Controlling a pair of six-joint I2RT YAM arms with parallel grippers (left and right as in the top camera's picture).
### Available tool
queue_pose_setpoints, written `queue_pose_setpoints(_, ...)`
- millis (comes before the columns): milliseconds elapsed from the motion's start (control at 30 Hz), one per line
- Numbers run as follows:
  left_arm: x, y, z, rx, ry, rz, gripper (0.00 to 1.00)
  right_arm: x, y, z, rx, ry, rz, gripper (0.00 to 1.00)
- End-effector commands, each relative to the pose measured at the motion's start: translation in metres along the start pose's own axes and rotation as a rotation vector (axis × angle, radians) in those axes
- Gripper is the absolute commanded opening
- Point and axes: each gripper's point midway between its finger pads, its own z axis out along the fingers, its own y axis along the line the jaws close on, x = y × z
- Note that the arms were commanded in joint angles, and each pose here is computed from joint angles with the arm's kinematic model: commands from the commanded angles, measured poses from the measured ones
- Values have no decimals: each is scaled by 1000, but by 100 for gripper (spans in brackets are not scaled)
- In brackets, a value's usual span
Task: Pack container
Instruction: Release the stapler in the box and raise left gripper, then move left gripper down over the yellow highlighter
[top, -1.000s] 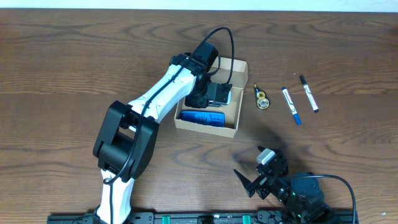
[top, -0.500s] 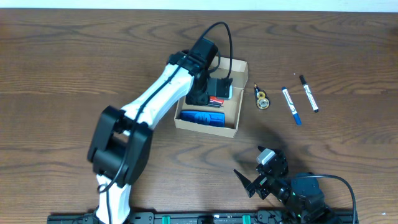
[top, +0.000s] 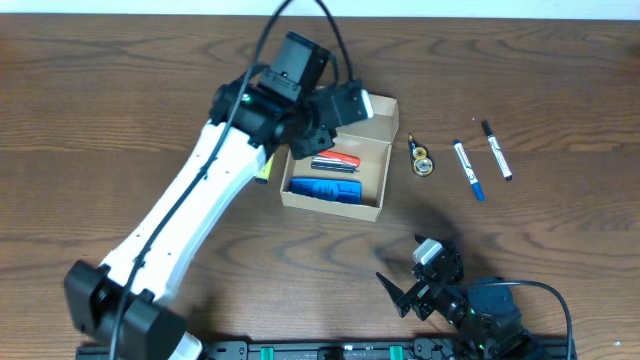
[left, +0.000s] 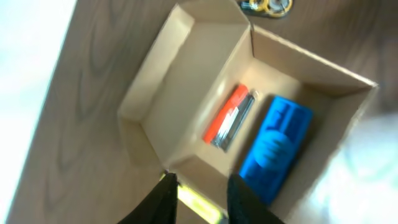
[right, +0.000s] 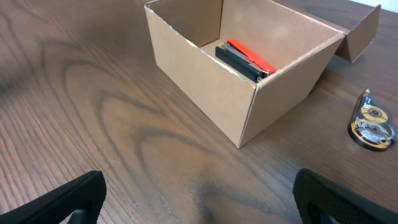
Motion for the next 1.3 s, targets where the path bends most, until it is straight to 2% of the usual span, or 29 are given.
queue_pose_setpoints(0, 11, 7, -24, -23, 5, -238, 25, 1, 2, 0, -6, -1, 9, 99)
queue_pose_setpoints(67, 23, 5, -32, -16, 31, -326, 22, 1, 2, 0, -6, 0, 9, 99)
queue_pose_setpoints(233, 52, -4, -44, 41, 110, -470, 6, 1, 2, 0, -6, 0, 8, 99)
queue_pose_setpoints(633, 107, -16, -56, 106, 250, -654, 6, 1, 2, 0, -6, 0, 9, 99)
queue_pose_setpoints(833, 136, 13, -32, 71, 168, -768, 6, 1, 2, 0, -6, -1, 8, 99)
queue_pose_setpoints(867, 143, 19, -26, 52, 156, -779, 6, 1, 2, 0, -6, -1, 8, 99)
queue_pose_setpoints(933, 151, 26, -13, 27, 136, -785, 15, 1, 2, 0, -6, 0, 8, 99)
queue_pose_setpoints(1133, 167, 30, 26, -39, 120, -714, 25, 1, 2, 0, -6, 0, 8, 99)
queue_pose_setpoints(1267, 181, 32, 49, -95, 127, -693, 41, 1, 2, 0, -6, 0, 8, 99)
